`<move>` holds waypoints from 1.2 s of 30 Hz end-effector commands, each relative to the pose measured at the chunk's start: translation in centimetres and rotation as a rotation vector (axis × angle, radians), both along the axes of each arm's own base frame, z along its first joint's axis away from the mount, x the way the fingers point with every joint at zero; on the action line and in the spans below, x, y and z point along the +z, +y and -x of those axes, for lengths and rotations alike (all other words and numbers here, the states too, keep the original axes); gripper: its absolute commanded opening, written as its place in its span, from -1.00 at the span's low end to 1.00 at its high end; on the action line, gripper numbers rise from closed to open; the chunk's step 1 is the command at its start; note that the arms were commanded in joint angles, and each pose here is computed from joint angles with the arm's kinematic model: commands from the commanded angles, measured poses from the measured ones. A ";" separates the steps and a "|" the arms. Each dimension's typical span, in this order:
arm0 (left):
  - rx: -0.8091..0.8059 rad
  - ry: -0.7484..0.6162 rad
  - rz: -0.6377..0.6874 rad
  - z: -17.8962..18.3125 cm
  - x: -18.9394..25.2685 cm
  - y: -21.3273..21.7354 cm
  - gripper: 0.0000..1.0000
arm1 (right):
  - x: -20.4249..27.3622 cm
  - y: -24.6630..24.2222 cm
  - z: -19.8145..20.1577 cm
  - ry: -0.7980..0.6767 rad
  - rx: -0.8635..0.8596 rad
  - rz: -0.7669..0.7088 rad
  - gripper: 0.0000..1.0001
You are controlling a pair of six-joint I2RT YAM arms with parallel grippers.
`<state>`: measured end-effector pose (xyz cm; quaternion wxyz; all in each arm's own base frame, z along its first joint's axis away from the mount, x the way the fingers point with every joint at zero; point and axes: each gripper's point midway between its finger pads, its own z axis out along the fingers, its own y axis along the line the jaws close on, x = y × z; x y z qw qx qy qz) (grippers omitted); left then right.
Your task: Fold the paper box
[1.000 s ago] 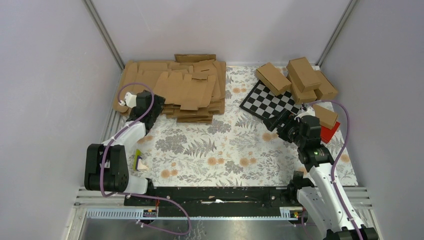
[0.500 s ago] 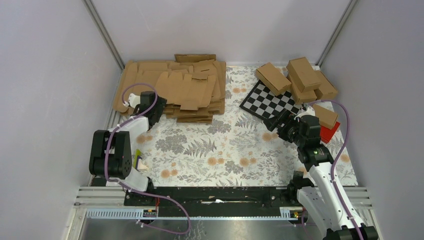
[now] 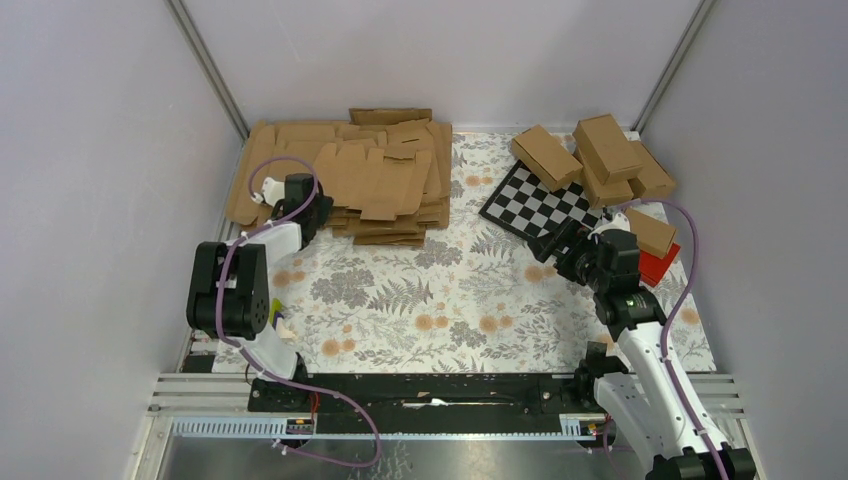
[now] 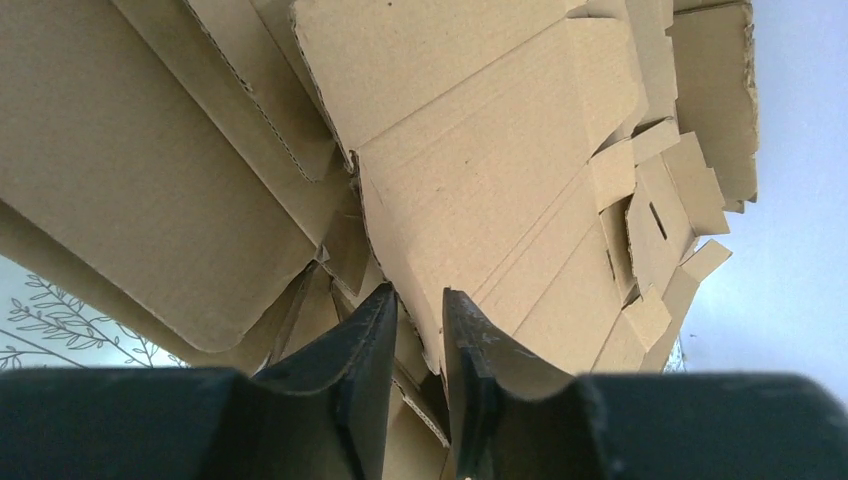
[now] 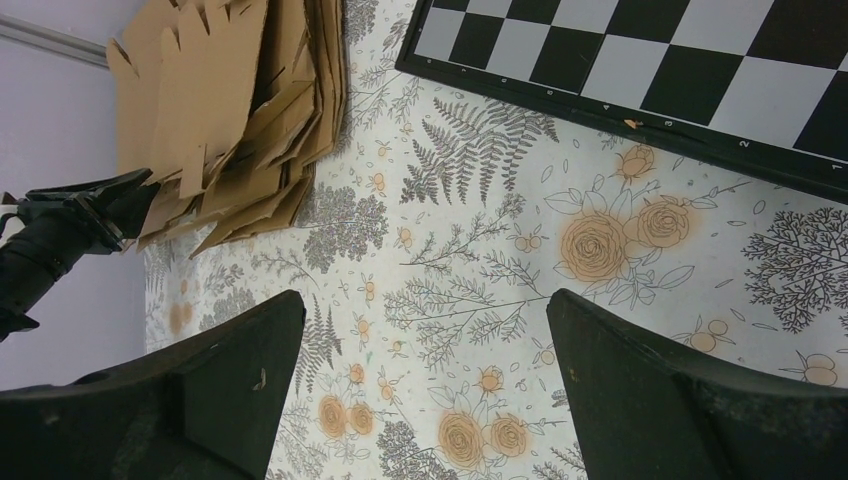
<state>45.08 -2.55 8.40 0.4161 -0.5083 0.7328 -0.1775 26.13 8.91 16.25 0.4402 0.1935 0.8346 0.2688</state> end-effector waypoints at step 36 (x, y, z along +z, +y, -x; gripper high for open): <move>-0.502 -0.544 0.288 15.0 21.4 -8.6 -1.00 | 4.6 2.1 0.3 -0.072 0.051 -0.149 0.97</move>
